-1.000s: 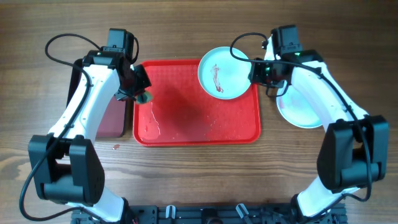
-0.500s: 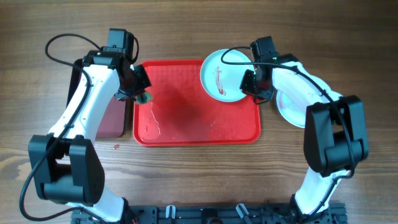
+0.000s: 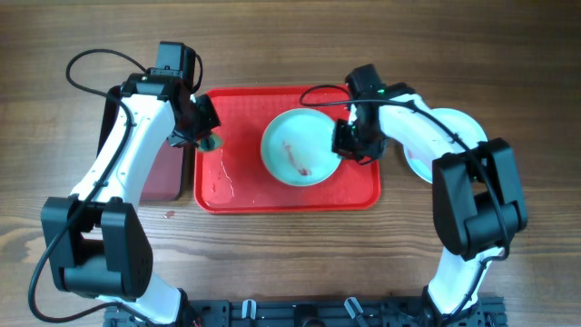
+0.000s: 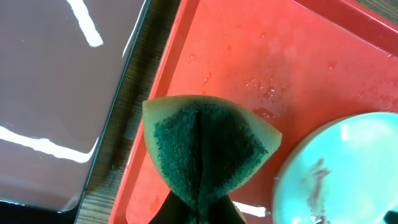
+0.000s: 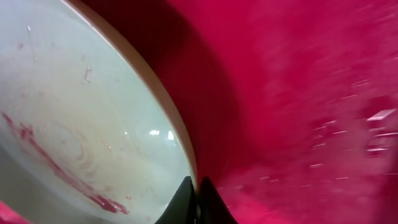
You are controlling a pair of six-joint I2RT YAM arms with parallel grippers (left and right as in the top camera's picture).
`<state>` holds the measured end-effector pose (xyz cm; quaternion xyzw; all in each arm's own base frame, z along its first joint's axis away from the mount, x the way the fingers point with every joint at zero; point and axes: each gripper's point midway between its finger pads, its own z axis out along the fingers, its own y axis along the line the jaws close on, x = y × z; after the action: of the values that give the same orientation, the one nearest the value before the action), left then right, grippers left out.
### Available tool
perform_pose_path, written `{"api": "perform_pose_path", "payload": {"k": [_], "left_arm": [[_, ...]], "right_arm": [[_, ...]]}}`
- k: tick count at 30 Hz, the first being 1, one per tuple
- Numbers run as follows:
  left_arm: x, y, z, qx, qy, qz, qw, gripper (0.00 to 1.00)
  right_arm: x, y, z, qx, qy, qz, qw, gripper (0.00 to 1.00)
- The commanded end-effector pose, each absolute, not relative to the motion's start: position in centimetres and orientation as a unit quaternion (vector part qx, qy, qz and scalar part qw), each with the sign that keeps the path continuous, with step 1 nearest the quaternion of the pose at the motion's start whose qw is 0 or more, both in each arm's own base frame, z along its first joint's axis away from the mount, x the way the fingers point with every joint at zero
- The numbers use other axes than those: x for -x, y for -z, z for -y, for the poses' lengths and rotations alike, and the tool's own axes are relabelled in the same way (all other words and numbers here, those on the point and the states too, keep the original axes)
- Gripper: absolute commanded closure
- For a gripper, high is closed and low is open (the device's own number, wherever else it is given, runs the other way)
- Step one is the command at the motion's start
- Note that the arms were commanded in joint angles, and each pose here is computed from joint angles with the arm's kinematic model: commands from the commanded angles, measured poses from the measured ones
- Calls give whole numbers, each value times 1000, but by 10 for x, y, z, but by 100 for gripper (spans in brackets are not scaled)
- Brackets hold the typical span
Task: Clean dirty plates on tray and stack at the side
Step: 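Drag the blue plate toward the tray center with the right gripper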
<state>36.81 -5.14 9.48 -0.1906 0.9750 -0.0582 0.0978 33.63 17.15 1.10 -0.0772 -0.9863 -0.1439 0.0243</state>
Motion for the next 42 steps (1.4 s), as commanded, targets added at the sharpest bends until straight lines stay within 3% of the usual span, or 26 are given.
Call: {"api": "perform_pose_path", "payload": {"k": [1,3,10,20,25,30,39,42], "left_arm": [[-366,-94,54,182,63,-977,95,96],[-366,-94,54,182,63,-977,95,96],[-366,-94,54,182,63,-977,94,96],[-365,-94,54,182,62,-977,94,96],[-365,-94,53,182,62,-977,93,96],[-365,-94,53,182,62,-977,93,96],[-365,-94,54,182,62,-977,93,96],[-365,-94,54,182,62,-977,93,96]], "right_arm": [[-326,-8,-187,61,168,983,47,84],[-324,-10,-191,61,178,981,51,75],[-327,-14,-194,27,190,980,42,67],[-389,-27,-179,-152,120,975,-106,35],[-402,-27,-182,-205,114,962,-139,36],[-405,-29,-187,-230,122,954,-151,55],[-383,-12,-188,-242,141,952,-121,58],[-381,-10,-187,-242,140,953,-117,68]]}}
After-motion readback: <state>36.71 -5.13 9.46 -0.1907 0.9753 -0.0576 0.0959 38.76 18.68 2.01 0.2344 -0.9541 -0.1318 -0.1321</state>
